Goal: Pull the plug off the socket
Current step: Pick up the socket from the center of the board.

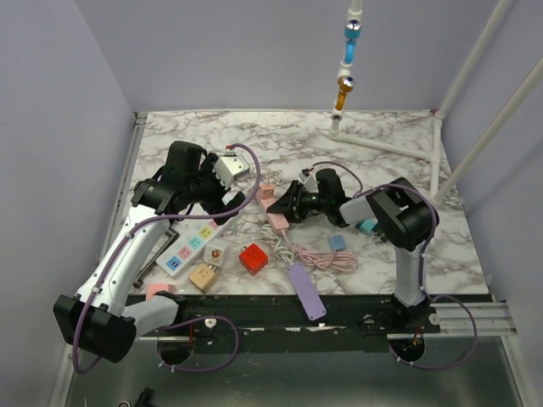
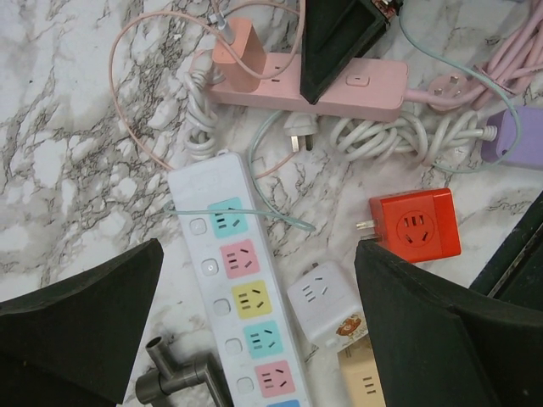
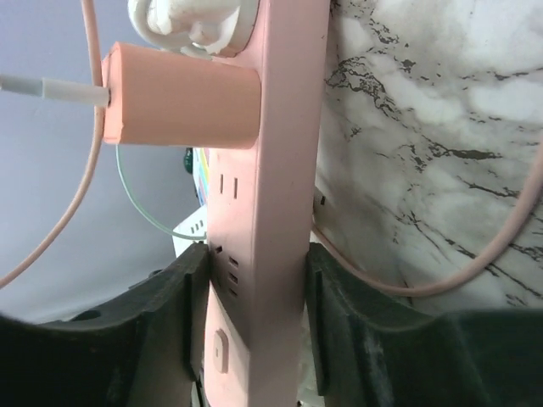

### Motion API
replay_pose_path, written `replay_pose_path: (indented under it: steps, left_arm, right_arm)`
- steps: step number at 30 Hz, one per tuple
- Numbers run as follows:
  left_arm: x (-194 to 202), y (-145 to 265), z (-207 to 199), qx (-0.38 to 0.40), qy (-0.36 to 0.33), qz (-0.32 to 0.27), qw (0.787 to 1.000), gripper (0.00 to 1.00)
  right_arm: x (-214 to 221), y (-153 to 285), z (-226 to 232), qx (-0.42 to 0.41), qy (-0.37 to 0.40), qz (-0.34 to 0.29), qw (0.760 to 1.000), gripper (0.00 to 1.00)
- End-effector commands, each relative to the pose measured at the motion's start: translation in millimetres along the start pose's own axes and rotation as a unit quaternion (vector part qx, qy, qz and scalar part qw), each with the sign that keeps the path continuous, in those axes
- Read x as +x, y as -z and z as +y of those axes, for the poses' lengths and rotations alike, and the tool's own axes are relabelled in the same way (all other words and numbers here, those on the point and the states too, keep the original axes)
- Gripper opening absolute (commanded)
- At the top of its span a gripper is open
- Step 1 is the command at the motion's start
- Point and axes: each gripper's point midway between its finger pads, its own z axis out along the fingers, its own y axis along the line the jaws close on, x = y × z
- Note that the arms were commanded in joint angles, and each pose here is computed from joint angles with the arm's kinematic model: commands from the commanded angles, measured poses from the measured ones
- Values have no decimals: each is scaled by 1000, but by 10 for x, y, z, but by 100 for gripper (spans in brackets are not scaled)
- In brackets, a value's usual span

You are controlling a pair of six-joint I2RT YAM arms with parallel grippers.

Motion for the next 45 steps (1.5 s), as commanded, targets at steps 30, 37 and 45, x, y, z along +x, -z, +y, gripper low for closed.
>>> replay_pose_path:
  steps: [30,37,45]
  left_arm:
    - [-1180,516,-121,0,-187,-123,975,99]
    - [-902,4,58,-45,-186,-98,976,99]
    - [-933,-182,200,-79,-202,-110,970,99]
  right_arm:
    - [-663,621,1468,170,363,-228,887,0]
    - [-597,770,1605,193,411,-260,853,1]
    - [-453,859,1711,194,435,-283,833,1]
